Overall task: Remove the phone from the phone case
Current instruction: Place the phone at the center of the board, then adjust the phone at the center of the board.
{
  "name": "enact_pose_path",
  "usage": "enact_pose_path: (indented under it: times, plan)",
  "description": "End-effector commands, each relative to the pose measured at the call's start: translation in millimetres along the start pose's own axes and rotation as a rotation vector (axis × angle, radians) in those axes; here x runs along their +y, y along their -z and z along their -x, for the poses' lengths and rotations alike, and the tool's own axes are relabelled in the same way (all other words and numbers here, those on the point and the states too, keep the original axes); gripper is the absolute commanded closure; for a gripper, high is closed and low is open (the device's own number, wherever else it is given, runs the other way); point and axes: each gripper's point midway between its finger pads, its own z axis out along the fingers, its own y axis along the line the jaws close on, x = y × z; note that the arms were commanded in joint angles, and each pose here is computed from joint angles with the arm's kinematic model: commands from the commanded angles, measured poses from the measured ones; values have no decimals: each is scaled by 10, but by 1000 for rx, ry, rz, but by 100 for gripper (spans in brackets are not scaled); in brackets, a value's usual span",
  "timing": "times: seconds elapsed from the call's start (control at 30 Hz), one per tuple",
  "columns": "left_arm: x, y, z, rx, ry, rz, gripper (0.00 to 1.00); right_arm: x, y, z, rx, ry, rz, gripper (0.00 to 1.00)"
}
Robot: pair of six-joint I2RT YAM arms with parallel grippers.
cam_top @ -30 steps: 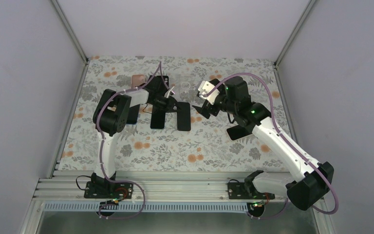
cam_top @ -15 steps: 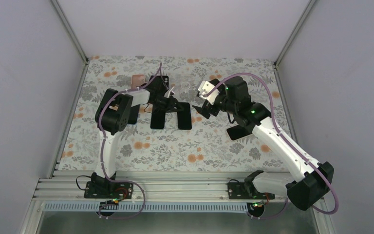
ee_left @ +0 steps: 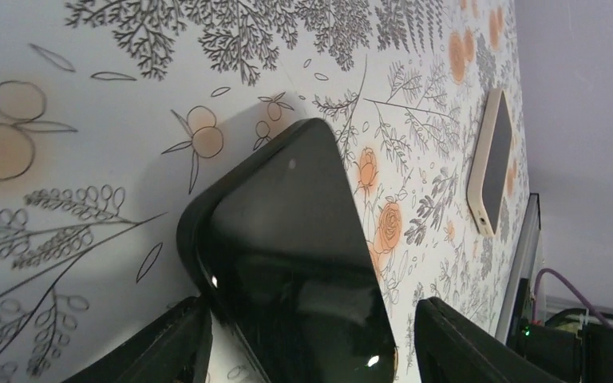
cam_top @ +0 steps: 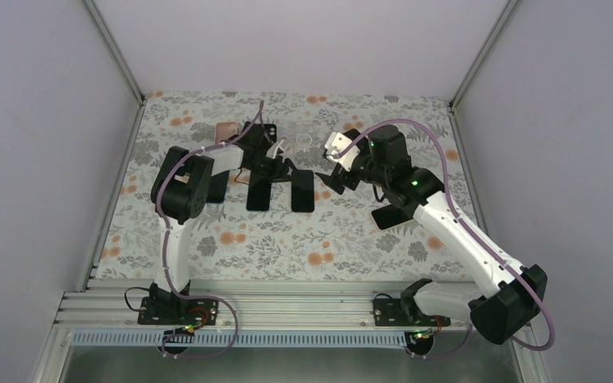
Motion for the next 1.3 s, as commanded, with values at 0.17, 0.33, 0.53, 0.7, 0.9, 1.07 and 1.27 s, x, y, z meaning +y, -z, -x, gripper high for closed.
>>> enact_pose_path:
  times: [0.17,0.33,0.53,0.7,0.9,1.07,1.27]
  plan:
    - [-296,298,139,-80,-112,58,20,-154,93,-77,25,-40,-56,1]
    - [-425,424,196,-109,-179,84,1,-207,159,-333,104,-104,-62,1]
    - [-656,610,295,-140,-284,104,0,-162,310,-919,267,-158,-15,1]
    - [-851,726,331,-147,-352,93,0,-41,474,-1566,422,-132,52,1]
    - [-991,773,348,-151,-368,60,0,51,638,-2258,577,-70,119,1]
    - [-1066,825,371,-167,-395,67,0,45,713,-2722,687,-100,138,1]
    - [-1121,874,374,-181,-404,68,0,180,919,-3242,817,-174,162,4]
